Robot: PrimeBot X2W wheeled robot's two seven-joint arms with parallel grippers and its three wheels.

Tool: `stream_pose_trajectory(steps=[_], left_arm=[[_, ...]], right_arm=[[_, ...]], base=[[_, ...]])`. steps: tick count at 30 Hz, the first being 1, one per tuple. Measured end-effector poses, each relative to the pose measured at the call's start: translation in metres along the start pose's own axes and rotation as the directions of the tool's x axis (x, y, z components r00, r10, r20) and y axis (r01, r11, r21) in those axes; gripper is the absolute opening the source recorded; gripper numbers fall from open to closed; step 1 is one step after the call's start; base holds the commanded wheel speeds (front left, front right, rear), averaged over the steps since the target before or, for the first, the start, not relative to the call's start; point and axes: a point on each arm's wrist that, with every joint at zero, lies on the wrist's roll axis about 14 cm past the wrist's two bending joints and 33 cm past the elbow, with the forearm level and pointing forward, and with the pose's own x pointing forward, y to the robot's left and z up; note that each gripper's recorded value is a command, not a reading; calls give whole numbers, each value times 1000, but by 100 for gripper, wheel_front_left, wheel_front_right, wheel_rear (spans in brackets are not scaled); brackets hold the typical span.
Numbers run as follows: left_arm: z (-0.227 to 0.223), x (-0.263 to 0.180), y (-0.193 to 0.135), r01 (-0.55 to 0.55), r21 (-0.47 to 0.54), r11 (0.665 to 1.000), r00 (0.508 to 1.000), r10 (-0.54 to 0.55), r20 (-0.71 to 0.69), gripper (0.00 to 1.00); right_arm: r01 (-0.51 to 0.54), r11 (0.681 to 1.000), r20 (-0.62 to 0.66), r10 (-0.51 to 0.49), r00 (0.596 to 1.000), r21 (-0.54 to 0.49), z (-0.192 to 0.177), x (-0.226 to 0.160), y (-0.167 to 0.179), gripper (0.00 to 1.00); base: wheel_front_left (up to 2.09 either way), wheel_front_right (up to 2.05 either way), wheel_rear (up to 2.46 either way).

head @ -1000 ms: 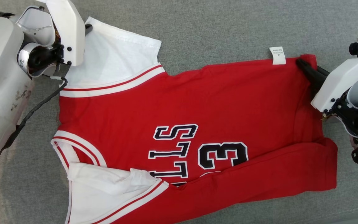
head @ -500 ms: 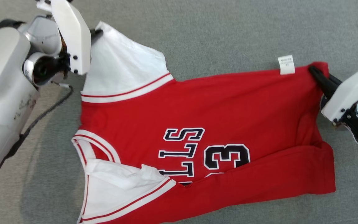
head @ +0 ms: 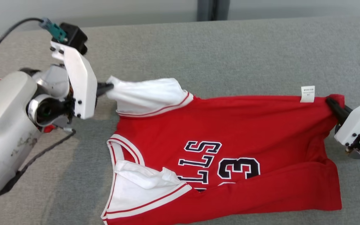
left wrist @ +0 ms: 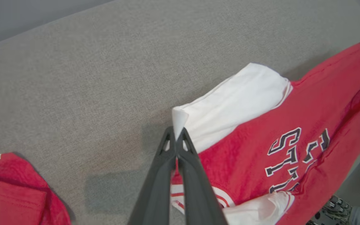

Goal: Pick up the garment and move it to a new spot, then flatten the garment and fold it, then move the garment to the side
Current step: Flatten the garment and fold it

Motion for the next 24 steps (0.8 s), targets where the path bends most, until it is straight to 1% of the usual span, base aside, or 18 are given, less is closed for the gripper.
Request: stream_pose_trajectory(steps=[3,9,12,18,21,24], left_arm=[[-18,-11,-12,32,-5,999,998,-32,-57,0],[-51,-32,-37,100,-16,995,981,-102,-164,0],[-58,-37,-45,117,-17,993,975,-118,-188,0],[-91,-48,-61,144,-31,989,940,-147,-309,0],[-96,-52,-64,144,-37,989,934,-148,-325,0],[-106,-54,-67,153,-68,986,921,-168,-352,0]], right_arm=[[-38,999,-16,38,999,-22,-1,-6,11,0],[-95,992,-98,86,991,-86,-6,-24,23,0],[-110,987,-132,94,987,-115,-9,-30,25,0],[-151,975,-235,110,966,-164,-21,-42,28,0],[-154,971,-251,106,962,-182,-21,-44,26,0],[-154,970,-298,92,950,-190,-30,-47,21,0]], base=[[0,0,0],[0,0,0],[0,0,0],[0,0,0],[0,0,0],[0,0,0]])
